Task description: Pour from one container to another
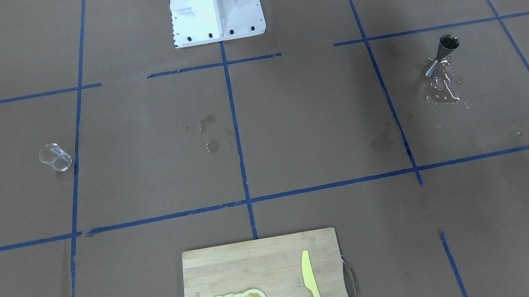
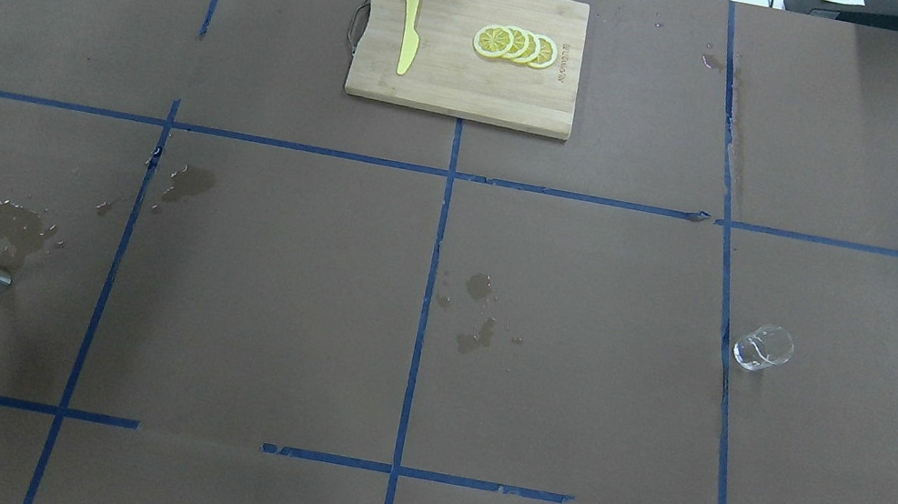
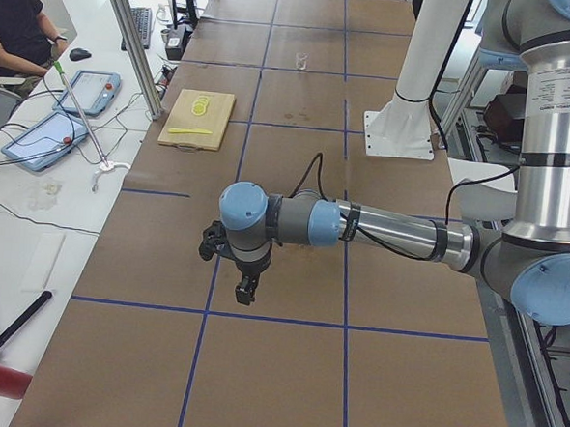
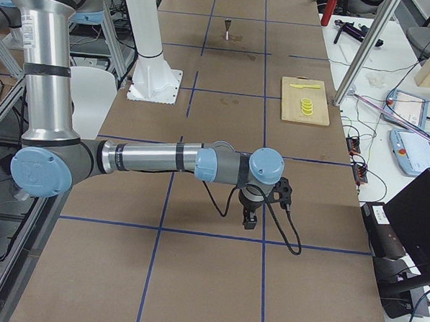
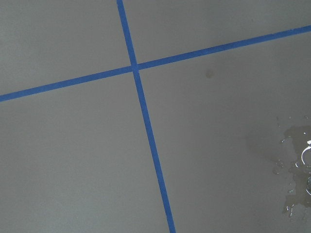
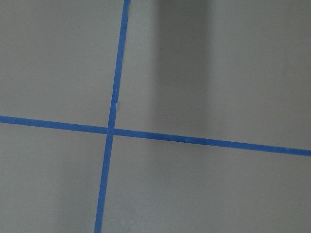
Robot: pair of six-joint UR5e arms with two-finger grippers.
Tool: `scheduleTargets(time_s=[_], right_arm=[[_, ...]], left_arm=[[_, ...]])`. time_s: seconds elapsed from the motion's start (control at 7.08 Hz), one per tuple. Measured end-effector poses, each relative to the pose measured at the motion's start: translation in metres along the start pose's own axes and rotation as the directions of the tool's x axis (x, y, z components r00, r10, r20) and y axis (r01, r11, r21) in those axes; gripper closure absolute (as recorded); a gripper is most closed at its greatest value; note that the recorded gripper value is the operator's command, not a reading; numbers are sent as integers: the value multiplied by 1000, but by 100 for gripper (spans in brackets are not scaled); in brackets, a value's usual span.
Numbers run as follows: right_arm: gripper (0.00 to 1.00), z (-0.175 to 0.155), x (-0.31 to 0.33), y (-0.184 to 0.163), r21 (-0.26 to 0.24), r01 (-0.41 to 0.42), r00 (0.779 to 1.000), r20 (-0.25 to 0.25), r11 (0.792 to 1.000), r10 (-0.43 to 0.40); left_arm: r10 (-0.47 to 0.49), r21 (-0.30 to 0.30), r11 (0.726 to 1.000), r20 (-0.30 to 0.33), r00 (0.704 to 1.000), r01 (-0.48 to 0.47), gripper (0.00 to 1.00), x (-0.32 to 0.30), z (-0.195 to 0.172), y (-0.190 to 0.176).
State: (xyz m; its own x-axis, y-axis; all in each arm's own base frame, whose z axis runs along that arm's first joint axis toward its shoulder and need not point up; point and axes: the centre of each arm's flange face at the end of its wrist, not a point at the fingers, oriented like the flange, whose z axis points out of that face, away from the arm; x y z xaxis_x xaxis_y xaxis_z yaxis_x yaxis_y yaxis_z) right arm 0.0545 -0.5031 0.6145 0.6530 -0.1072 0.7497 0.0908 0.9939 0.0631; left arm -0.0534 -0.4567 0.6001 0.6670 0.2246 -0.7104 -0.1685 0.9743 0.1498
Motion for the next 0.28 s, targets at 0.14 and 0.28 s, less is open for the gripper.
scheduleTargets(time_s=[0.14,0.28], right_arm=[[0,0,0,0,0,1,1000,0,1000,-1],[0,0,0,-1,1,1,1000,0,1000,-1]], left_arm=[[-23,-2,1000,1,1000,23,0,-1,1,-1],[-85,-2,996,2,996,85,0,-1,1,-1]])
